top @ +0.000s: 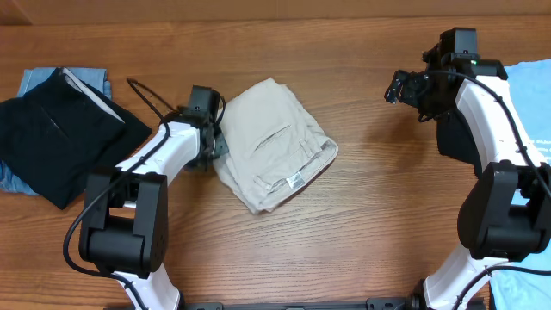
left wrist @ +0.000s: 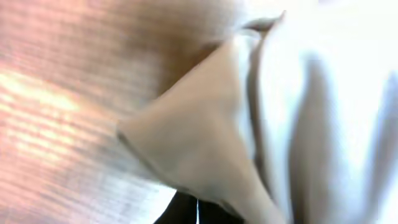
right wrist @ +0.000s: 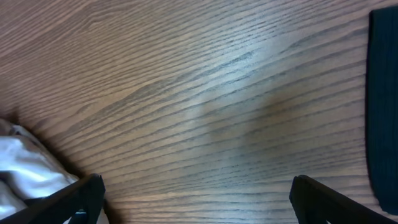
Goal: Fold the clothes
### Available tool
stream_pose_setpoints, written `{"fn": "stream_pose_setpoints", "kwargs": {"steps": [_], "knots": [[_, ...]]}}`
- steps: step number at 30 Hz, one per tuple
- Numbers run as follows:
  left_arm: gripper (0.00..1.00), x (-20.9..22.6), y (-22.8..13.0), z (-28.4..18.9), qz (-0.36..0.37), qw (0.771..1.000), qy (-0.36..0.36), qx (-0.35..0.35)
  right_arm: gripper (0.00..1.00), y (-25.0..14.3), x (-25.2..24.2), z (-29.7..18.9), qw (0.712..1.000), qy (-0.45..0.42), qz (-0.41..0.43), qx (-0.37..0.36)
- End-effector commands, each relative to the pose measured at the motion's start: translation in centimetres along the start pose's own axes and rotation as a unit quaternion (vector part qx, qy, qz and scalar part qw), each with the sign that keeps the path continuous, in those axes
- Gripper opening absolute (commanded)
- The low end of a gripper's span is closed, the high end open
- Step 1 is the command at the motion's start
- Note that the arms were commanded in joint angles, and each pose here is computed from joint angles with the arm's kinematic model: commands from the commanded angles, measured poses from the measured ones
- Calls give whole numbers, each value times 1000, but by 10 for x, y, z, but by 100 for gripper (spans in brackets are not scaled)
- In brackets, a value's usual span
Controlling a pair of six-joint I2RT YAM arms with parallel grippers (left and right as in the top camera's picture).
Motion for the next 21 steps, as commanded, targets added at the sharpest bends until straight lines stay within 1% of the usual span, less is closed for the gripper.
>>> {"fn": "stream_pose_setpoints", "kwargs": {"steps": [1,3,5,7,8,9,10,11,12,14,15,16,18,20,21], "knots": [[15,-11,20,2,11,997,-25,-73,100,5,2,-8,1000,6,-2,-14],[19,-23,33,-1,5,991,-70,-111,100,5,2,-8,1000,6,-2,-14],[19,-41,47,-1,5,979,-144,-145,100,5,2,-8,1000,6,-2,-14],[20,-56,53,4,3,966,-209,-151,100,5,2,-8,1000,6,-2,-14],[18,-61,53,8,1,961,-234,-148,100,5,2,-8,1000,6,-2,-14],[10,-61,57,9,5,962,-224,-158,100,5,2,-8,1000,6,-2,-14],[4,-56,65,2,10,965,-199,-174,100,5,2,-8,1000,6,-2,-14],[4,-49,77,-10,5,967,-171,-188,100,5,2,-8,1000,6,-2,-14],[4,-43,90,-32,-4,968,-165,-188,100,5,2,-8,1000,6,-2,-14],[4,-32,102,-62,-13,970,-173,-170,100,5,2,-8,1000,6,-2,-14],[4,-25,104,-70,-27,974,-168,-148,100,5,2,-8,1000,6,-2,-14],[4,-19,98,-70,-52,979,-166,-110,100,5,2,-8,1000,6,-2,-14],[4,-13,80,-56,-75,985,-148,-47,100,5,2,-8,1000,6,-2,-14],[4,-14,67,-38,-75,988,-132,-17,100,5,2,-8,1000,6,-2,-14],[4,-14,63,-29,-88,988,-128,-4,100,5,2,-8,1000,6,-2,-14]]}}
Point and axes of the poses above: each gripper's point midway between its finger pads, its own z axis out along the fingers, its own x axis along the line the jaws close on, y = z × x, the point moved 9 cm from there along -z, back along the fingers, and after that the axes turned 2 degrees about -z, right-handed, at the moved point
